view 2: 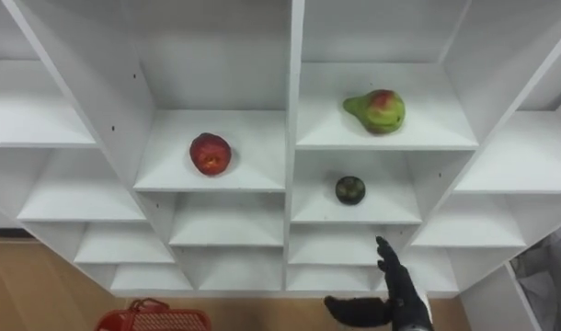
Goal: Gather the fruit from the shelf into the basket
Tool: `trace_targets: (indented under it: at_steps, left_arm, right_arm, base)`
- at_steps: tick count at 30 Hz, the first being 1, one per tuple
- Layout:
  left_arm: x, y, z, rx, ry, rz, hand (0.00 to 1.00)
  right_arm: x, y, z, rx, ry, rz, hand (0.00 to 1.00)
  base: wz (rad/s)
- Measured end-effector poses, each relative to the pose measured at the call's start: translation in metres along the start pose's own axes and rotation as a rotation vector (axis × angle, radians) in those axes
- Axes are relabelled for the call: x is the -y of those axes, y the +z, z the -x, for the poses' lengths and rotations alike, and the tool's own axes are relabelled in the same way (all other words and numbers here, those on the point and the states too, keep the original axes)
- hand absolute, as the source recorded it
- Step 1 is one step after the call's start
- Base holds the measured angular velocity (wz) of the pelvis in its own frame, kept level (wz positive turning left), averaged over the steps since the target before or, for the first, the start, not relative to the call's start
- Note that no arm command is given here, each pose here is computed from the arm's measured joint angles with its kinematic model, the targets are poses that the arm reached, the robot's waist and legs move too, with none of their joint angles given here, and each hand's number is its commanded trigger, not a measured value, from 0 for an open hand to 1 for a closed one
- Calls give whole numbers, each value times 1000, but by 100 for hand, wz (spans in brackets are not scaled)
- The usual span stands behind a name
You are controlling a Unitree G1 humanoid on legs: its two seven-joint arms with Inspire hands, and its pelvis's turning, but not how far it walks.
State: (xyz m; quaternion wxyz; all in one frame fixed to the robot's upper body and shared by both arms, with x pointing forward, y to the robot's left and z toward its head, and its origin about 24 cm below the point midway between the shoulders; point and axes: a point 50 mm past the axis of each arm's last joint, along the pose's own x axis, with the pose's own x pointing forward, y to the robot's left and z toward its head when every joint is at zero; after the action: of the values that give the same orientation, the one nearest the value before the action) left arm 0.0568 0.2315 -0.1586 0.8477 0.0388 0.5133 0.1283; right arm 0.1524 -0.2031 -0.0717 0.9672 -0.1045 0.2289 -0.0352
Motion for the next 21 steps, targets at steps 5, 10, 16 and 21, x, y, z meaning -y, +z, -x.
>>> trace_targets:
  at_steps: [5, 10, 16, 21]
  left_arm:
    - [0, -2, 1, 5, -6, -9, 100]
    - [1, -2, 1, 8, -12, -16, 100]
    - [3, -7, 4, 4, -16, -4, 100]
    - [2, -16, 5, -29, -24, -6, 100]
  right_arm:
    - [3, 48, -1, 226, -53, 0, 0]
    - [5, 66, 4, 322, -93, 13, 0]
    - [7, 74, 7, 367, -149, 110, 0]
    - [12, 76, 8, 383, -222, 139, 0]
  base:
    - [0]
    - [-1]
    - [-4]
    - [0]
